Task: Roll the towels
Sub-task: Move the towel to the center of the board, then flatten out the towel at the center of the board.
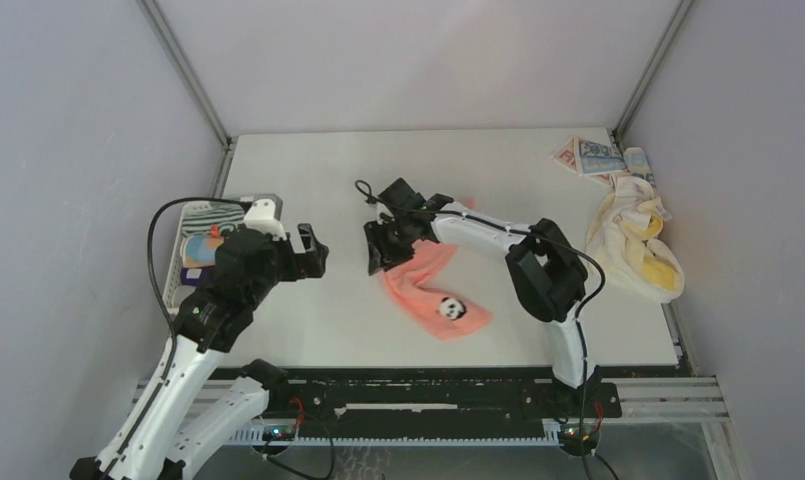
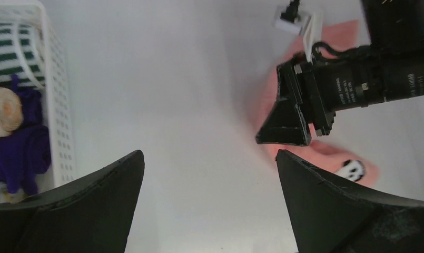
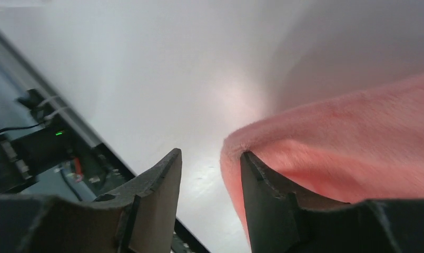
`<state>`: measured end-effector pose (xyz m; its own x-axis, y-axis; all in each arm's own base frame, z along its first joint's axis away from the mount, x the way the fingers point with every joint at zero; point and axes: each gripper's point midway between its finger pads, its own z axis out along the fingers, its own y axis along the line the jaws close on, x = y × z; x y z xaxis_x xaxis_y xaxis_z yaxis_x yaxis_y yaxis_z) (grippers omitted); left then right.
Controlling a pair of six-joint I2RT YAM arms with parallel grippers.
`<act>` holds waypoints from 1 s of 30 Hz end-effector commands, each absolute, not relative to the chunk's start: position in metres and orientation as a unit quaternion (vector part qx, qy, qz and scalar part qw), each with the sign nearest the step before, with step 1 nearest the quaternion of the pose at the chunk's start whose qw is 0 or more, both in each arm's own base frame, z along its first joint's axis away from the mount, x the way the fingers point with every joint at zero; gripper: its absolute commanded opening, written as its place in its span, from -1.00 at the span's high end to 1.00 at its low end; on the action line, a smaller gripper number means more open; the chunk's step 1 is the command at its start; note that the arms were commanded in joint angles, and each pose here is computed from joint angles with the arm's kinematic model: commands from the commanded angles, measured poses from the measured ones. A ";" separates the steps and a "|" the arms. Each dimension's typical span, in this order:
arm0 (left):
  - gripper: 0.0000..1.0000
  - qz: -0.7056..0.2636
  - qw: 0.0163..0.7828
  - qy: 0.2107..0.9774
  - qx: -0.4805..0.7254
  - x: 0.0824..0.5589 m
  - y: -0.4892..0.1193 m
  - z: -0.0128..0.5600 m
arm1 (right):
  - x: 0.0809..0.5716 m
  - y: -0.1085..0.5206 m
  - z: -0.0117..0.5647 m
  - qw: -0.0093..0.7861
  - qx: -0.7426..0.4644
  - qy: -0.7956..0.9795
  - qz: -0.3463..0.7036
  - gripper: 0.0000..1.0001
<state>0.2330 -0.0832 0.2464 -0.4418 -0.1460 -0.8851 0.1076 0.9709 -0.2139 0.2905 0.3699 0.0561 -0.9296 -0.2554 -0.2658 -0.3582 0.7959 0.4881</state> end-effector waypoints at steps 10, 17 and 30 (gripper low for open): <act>-0.99 -0.257 0.374 0.890 -0.053 0.222 -0.152 0.175 | 0.282 0.241 0.135 0.212 -0.102 0.927 0.291 0.02; -0.97 -0.208 0.282 0.934 -0.065 0.214 -0.173 0.109 | 0.230 0.212 0.089 0.167 -0.119 0.940 0.272 -0.09; -0.67 -0.145 0.206 0.963 -0.096 0.235 -0.185 0.029 | 0.170 0.246 0.022 0.087 -0.195 0.948 0.237 -0.11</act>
<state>0.2214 -0.1751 0.0365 -0.9063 -0.2233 -0.3588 -0.1134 0.9464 -0.3025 0.1664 0.2334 0.0304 -0.9290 -0.2996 -0.2173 -0.3673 0.8183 0.4422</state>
